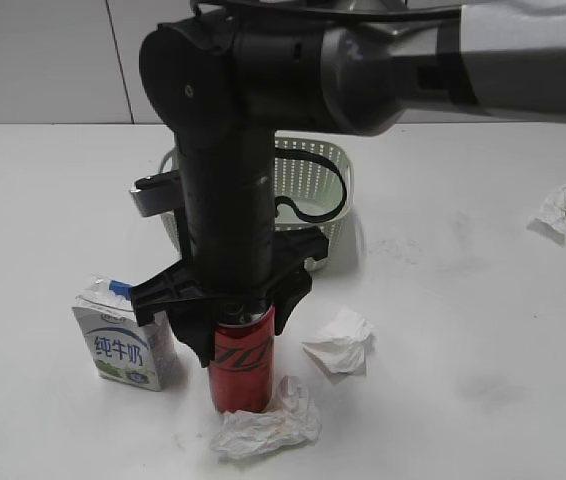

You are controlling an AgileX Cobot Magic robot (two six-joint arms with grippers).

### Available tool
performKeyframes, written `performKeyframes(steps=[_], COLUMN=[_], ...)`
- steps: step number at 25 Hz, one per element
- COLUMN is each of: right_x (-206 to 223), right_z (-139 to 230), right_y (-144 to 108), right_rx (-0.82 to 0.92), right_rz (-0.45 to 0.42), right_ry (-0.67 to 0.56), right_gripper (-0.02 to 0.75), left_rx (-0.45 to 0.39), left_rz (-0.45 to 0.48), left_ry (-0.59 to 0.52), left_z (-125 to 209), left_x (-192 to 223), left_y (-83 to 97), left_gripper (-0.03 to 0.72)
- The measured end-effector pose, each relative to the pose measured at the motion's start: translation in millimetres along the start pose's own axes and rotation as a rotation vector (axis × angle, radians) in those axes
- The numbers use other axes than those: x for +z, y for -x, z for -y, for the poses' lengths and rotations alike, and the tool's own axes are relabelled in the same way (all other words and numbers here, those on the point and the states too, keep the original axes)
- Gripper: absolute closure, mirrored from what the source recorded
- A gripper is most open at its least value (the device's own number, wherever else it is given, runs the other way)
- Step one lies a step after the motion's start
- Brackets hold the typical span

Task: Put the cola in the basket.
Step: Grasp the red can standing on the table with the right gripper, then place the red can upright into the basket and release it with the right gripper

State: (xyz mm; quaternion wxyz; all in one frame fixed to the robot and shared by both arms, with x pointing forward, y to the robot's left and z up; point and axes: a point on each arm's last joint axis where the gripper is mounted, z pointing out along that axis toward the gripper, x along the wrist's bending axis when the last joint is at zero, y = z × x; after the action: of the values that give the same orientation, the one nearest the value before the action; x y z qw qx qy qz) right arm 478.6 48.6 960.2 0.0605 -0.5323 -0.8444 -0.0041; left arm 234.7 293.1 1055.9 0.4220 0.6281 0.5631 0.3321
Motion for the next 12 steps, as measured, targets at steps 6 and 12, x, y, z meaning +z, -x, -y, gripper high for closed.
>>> performKeyframes(steps=[6,12], right_x=[-1,-22], right_z=[0,6], right_y=[-1,-4], right_rx=[-0.029,-0.113], right_rz=[-0.009,-0.060], right_ry=[0.000,0.034], right_gripper=[0.214,0.214], left_rx=[0.000,0.000], left_rz=[0.000,0.000], left_ry=[0.000,0.000], left_z=[0,0], left_x=[0,0], left_y=[0.0,0.0], left_gripper=[0.460,0.460])
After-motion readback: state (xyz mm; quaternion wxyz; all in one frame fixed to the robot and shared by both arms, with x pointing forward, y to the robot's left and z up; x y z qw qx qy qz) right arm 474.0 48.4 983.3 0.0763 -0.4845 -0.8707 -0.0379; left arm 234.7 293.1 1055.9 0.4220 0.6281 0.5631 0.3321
